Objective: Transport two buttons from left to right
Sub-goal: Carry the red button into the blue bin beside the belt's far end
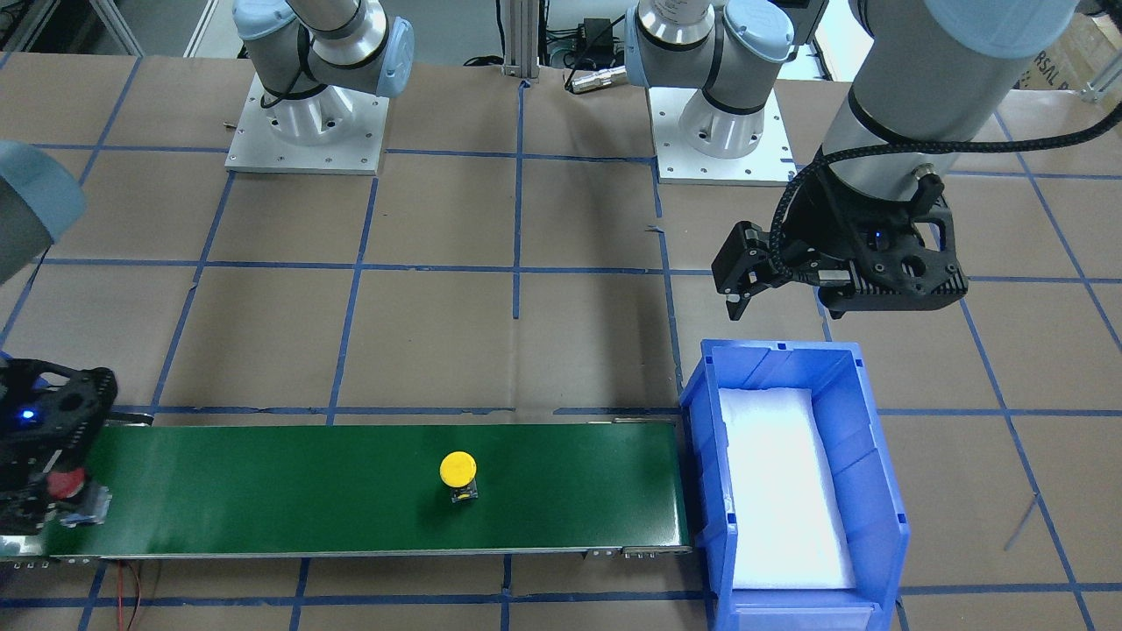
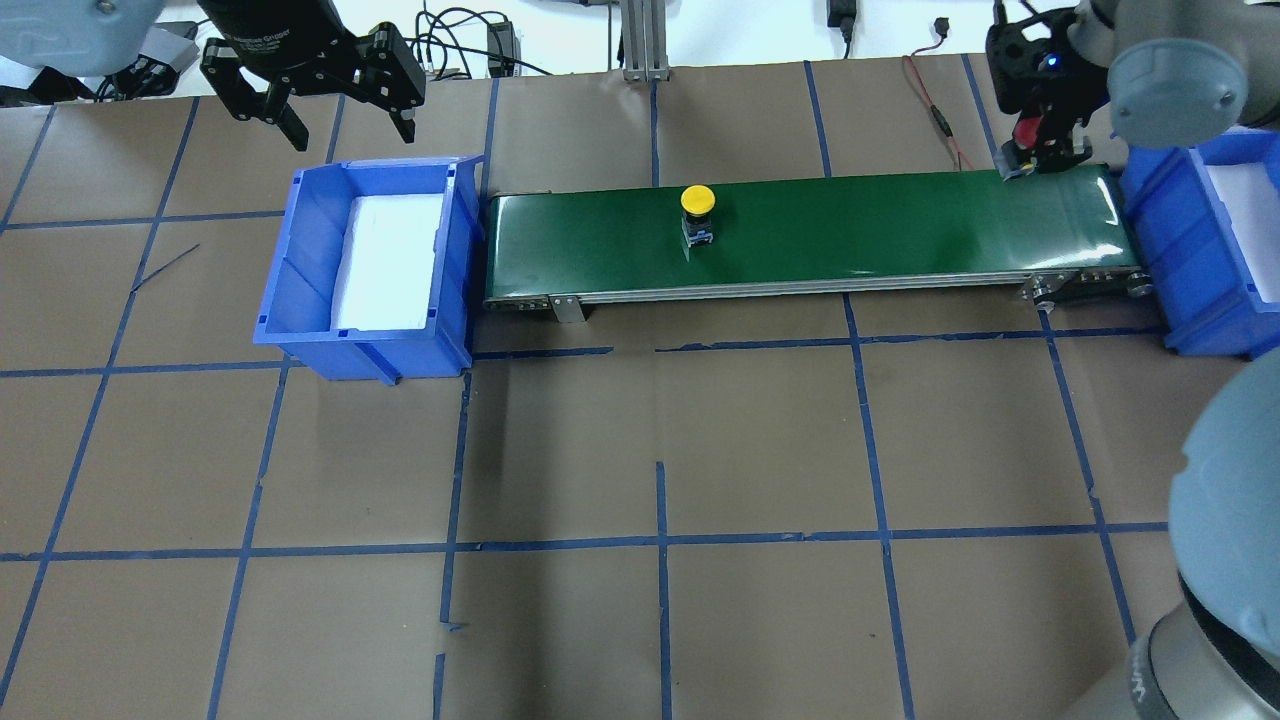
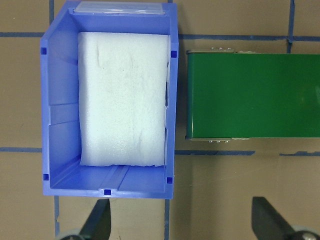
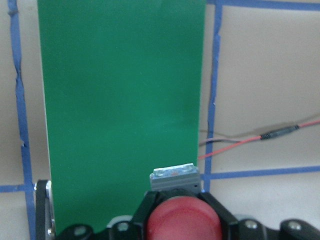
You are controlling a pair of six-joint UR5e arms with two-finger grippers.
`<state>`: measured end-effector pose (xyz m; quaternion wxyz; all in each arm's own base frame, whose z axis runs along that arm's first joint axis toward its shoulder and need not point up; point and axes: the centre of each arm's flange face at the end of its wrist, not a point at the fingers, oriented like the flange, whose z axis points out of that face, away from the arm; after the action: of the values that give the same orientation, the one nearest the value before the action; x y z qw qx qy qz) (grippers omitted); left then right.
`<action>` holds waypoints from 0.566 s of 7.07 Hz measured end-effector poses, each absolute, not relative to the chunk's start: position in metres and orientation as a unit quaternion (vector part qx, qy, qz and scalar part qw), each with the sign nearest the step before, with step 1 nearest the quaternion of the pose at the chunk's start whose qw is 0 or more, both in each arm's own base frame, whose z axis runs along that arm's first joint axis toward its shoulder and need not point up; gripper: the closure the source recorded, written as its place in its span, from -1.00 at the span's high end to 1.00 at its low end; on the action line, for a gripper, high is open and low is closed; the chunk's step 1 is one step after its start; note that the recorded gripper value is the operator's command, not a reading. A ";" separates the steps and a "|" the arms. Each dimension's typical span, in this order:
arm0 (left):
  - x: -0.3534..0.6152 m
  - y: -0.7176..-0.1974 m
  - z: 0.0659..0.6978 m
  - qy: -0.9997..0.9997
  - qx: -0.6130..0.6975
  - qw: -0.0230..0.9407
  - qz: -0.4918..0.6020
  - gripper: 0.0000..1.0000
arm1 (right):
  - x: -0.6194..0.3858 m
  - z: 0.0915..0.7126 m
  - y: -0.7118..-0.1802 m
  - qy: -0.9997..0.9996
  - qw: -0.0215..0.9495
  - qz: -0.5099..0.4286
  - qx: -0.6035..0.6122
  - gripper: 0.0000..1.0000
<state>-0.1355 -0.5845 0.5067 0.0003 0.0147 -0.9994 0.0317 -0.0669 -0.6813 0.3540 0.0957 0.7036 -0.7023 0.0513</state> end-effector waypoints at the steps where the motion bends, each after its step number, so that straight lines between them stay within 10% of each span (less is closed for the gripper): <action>1: -0.135 -0.585 0.507 -0.999 0.015 0.000 0.032 1.00 | -0.113 0.372 -0.681 -0.712 0.112 0.055 0.691 -0.46; 4: -0.135 -0.585 0.508 -0.999 0.015 0.000 0.033 1.00 | -0.247 0.385 -0.649 -0.718 0.129 0.053 0.682 -0.46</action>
<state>-0.1354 -0.5848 0.5075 0.0003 0.0147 -0.9993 0.0330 -0.2475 -0.6494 0.3849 0.1289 0.6824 -0.7176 0.0533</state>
